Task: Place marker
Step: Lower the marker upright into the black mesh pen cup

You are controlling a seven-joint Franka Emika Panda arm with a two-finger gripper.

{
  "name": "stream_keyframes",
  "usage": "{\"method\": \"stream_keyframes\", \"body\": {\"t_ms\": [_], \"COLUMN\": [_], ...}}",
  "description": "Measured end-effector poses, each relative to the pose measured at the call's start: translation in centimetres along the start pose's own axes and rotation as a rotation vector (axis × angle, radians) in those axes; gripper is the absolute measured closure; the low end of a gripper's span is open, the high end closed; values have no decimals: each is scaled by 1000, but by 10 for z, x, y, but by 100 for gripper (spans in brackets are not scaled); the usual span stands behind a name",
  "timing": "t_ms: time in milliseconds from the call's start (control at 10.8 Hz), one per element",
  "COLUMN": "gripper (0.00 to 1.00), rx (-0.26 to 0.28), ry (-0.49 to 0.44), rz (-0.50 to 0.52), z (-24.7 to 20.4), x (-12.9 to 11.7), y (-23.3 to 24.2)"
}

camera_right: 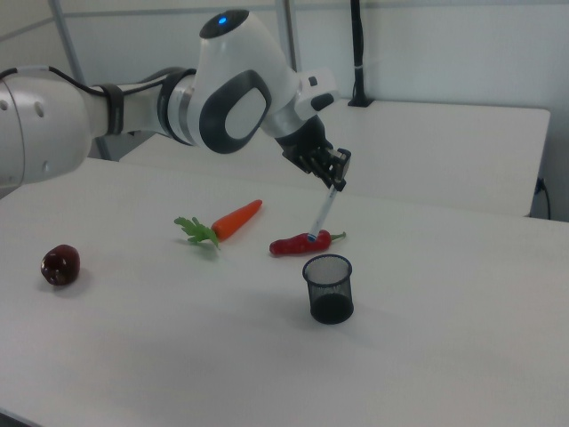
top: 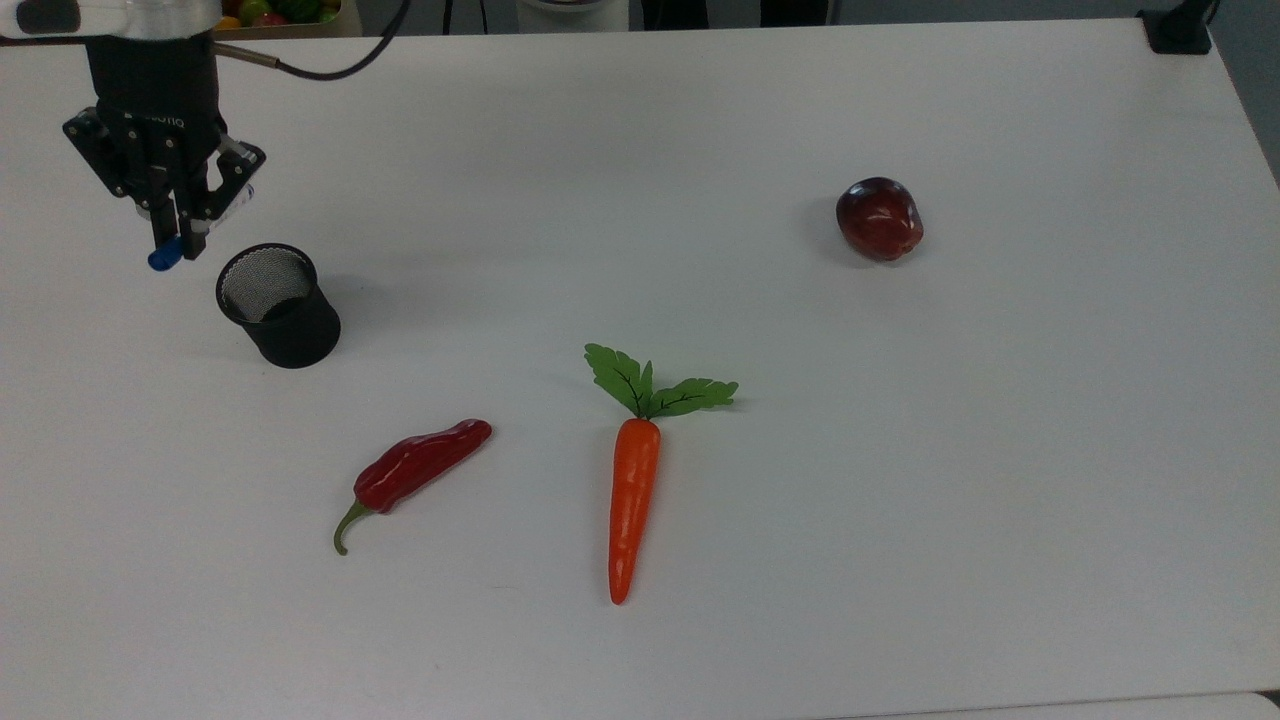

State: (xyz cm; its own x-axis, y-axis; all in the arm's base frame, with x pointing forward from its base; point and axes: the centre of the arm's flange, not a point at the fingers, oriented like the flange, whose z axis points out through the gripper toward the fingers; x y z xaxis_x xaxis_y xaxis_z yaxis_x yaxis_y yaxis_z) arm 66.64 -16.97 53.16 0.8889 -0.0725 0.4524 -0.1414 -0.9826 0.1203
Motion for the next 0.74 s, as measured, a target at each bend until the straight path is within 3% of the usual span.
{"method": "stream_keyframes", "body": {"t_ms": [278,556,741], "gripper": [82,82,82], "rx": [-14,-97,-106], "ry": [38,5,20], "rz": [81,144,165], "z": [21,45,68], "x": [-8,-23,-28], "y": [-3,-7,-12]}}
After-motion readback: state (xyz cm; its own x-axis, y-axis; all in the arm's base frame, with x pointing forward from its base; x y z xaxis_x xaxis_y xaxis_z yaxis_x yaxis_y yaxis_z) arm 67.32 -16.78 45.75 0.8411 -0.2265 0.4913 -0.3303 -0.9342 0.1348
